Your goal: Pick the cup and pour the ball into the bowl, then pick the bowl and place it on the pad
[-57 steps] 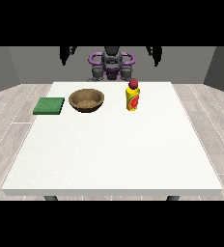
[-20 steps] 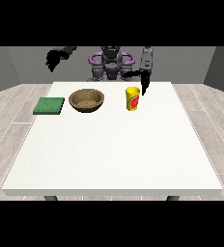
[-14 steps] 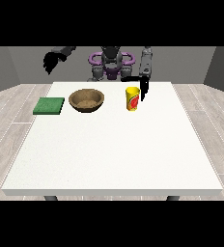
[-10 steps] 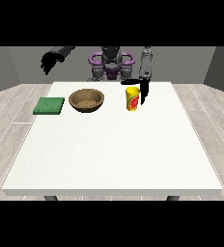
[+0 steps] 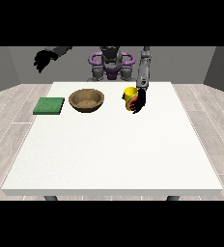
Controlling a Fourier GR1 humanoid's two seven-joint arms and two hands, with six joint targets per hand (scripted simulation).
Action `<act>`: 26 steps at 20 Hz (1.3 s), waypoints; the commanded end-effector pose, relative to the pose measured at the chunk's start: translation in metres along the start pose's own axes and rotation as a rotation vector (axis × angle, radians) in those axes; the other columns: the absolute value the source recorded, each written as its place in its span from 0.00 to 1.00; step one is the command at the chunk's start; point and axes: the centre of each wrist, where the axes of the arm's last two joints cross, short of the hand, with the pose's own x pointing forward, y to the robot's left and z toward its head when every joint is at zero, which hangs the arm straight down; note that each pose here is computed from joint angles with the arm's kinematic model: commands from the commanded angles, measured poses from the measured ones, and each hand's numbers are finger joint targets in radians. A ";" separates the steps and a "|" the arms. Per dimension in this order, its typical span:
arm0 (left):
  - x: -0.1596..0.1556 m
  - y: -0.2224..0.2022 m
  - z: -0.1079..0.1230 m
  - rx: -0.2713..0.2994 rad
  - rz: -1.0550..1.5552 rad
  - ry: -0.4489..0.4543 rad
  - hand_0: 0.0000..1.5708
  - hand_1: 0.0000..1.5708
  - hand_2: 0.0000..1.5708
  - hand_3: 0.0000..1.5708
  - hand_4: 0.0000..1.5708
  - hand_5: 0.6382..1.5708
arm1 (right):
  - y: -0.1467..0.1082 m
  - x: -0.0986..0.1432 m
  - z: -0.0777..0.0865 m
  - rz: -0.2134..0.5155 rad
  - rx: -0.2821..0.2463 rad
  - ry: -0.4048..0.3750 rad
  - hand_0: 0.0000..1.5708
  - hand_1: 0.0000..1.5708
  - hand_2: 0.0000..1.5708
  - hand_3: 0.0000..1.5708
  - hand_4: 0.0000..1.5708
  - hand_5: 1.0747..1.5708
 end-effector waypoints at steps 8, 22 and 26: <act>-0.008 -0.008 -0.003 0.042 -0.227 0.027 0.82 0.82 1.00 1.00 0.90 0.83 | -0.059 0.014 0.009 -0.005 -0.006 0.060 0.00 0.00 0.00 0.12 0.40 0.99; 0.036 -0.103 -0.037 -0.174 -0.989 -0.075 0.87 0.87 1.00 1.00 0.93 0.96 | -0.088 -0.039 0.024 -0.047 -0.112 0.228 0.00 0.00 0.00 0.05 0.43 0.98; 0.049 -0.126 -0.044 -0.213 -1.130 -0.067 0.86 0.86 1.00 1.00 0.93 0.96 | -0.092 -0.047 0.031 -0.050 -0.109 0.290 0.00 0.00 0.00 0.00 0.44 0.98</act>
